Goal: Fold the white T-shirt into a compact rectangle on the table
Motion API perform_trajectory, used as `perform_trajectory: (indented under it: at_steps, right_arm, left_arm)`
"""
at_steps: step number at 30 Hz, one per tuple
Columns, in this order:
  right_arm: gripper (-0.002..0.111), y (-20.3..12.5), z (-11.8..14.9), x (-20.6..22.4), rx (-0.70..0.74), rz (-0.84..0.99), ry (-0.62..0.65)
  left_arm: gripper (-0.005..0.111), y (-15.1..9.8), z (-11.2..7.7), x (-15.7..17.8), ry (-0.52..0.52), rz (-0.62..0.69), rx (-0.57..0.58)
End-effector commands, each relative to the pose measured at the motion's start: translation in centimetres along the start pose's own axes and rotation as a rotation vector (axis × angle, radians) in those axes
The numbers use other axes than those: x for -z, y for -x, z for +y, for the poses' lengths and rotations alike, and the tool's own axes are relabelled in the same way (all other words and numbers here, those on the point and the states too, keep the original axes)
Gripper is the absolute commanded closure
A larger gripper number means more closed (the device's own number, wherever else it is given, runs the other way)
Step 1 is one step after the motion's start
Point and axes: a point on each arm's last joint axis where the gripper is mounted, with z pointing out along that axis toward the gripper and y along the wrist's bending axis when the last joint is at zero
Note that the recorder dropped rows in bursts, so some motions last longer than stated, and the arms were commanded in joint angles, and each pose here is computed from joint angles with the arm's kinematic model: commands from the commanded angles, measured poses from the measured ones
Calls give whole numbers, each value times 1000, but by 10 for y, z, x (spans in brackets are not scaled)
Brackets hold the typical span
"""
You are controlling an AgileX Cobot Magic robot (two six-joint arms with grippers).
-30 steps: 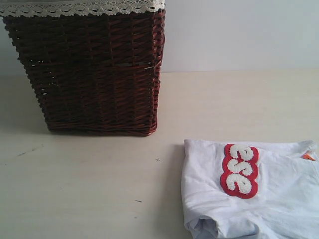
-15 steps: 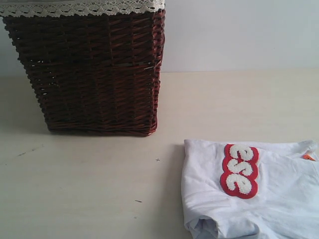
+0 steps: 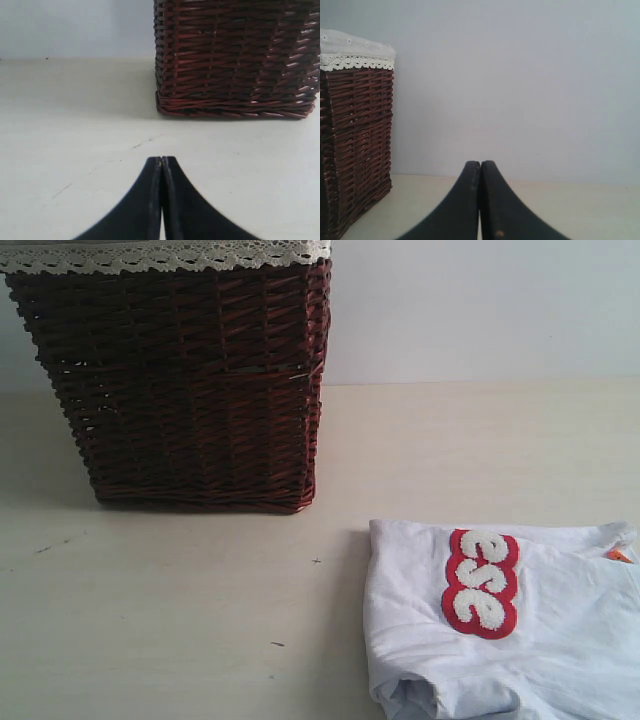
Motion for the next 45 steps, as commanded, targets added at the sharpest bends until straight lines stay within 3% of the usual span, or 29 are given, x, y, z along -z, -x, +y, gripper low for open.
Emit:
perform_trajectory:
  at_steps: [1,9,16,18,21,22,31,34,36,38,39,42,43,45]
  right_arm:
    - [108,-1,0,0,17,2,-5]
    - [108,-1,0,0,260,-4,-3]
    - [108,-1,0,0,255,-2,-3]
    - [108,2,0,0,172,-34,-3]
    - [108,8,-1,1,-349,-103,5]
    - [108,8,-1,1,-453,-105,12]
    - [108,11,0,1,-462,-136,30]
    - [108,33,0,3,-423,-118,22]
    - [108,55,0,2,-418,-20,2]
    - [108,75,2,-7,-296,196,10]
    - [108,84,9,-18,-179,388,83]
    - [108,68,36,-52,-106,815,356]
    - [108,59,41,-63,-99,883,415]
    - [108,31,46,-90,-102,1024,417]
  left_arm:
    - [107,-1,0,0,-1,-4,3]
    - [107,-1,0,0,-1,-4,3]
    - [107,-1,0,0,-1,-4,3]
    - [107,-1,0,0,-1,-4,3]
    - [107,-1,0,0,-1,-4,3]
    - [107,-1,0,0,-1,-4,3]
    - [107,-1,0,0,-1,-4,3]
    - [107,-1,0,0,-1,-4,3]
    - [107,-1,0,0,-1,-4,3]
    - [107,-1,0,0,-1,-4,3]
    - [107,-1,0,0,-1,-4,3]
    - [107,-1,0,0,-1,-4,3]
    - [107,-1,0,0,-1,-4,3]
    - [107,-1,0,0,-1,-4,3]
